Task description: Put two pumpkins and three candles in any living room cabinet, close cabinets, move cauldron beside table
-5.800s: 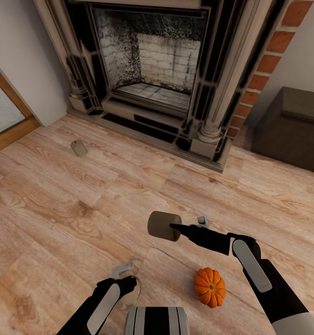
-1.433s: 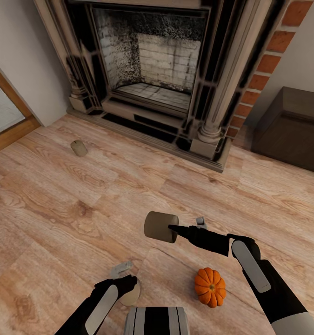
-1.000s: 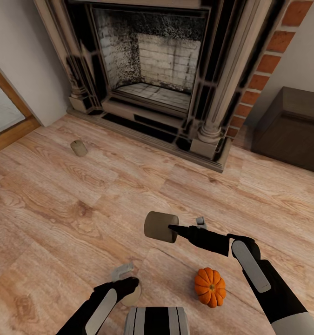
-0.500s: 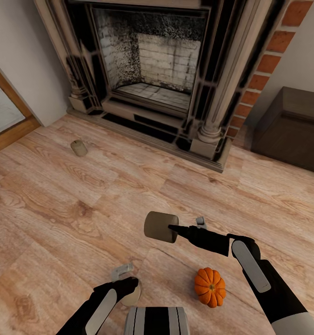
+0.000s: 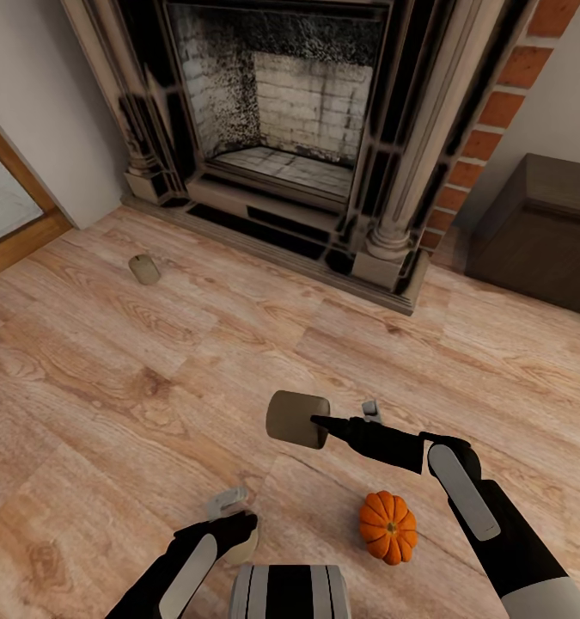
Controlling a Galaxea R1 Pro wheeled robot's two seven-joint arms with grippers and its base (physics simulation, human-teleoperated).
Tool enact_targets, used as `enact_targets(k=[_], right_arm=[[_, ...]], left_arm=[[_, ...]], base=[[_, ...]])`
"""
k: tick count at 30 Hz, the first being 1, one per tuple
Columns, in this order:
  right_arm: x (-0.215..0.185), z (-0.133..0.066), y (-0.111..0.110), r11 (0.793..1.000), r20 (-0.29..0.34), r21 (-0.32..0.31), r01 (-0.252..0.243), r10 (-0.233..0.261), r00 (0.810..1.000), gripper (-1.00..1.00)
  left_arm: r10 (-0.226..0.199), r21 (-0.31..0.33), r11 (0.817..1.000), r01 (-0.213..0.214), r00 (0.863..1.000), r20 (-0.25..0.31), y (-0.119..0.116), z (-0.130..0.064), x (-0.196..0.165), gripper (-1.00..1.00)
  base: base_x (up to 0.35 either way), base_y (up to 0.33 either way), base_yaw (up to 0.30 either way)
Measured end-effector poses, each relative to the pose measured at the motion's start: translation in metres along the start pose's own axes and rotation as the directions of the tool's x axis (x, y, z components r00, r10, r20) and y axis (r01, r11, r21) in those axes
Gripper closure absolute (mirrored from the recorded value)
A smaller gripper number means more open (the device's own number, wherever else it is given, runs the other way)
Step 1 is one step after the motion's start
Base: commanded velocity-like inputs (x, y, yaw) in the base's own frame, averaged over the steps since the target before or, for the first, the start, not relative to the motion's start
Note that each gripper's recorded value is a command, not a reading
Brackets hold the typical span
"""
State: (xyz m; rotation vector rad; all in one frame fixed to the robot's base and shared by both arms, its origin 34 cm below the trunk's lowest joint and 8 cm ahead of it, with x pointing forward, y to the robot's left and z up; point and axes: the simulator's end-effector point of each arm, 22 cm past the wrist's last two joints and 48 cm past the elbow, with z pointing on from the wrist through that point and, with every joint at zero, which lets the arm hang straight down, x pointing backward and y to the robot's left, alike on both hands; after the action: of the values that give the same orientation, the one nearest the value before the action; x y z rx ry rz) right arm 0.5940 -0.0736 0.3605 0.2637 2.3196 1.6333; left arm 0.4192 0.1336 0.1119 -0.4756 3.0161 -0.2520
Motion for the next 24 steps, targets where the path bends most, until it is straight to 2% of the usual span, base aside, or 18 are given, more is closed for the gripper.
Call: enact_targets(k=[15,16,24], right_arm=[[-0.0001,0.0000,0.0002,1.000,0.000,0.000,0.001,-0.001,1.000,1.00],[-0.0001,0.0000,0.0002,1.000,0.000,0.000,0.000,0.000,1.000,1.00],[0.0000,0.0000,0.0001,1.000,0.000,0.000,0.000,0.000,1.000,1.00]], left_arm=[[0.001,-0.001,1.000,-0.001,1.000,0.000,0.0010,0.0001,-0.0002,-1.00],[0.001,-0.001,1.000,-0.001,1.000,0.000,0.0011,0.0001,-0.0002,1.00],[0.000,0.000,1.000,0.000,1.000,0.001,0.0014,0.0000,-0.0005,1.00]], base=[[0.000,0.000,0.000],[0.000,0.000,0.000],[0.000,0.000,0.000]])
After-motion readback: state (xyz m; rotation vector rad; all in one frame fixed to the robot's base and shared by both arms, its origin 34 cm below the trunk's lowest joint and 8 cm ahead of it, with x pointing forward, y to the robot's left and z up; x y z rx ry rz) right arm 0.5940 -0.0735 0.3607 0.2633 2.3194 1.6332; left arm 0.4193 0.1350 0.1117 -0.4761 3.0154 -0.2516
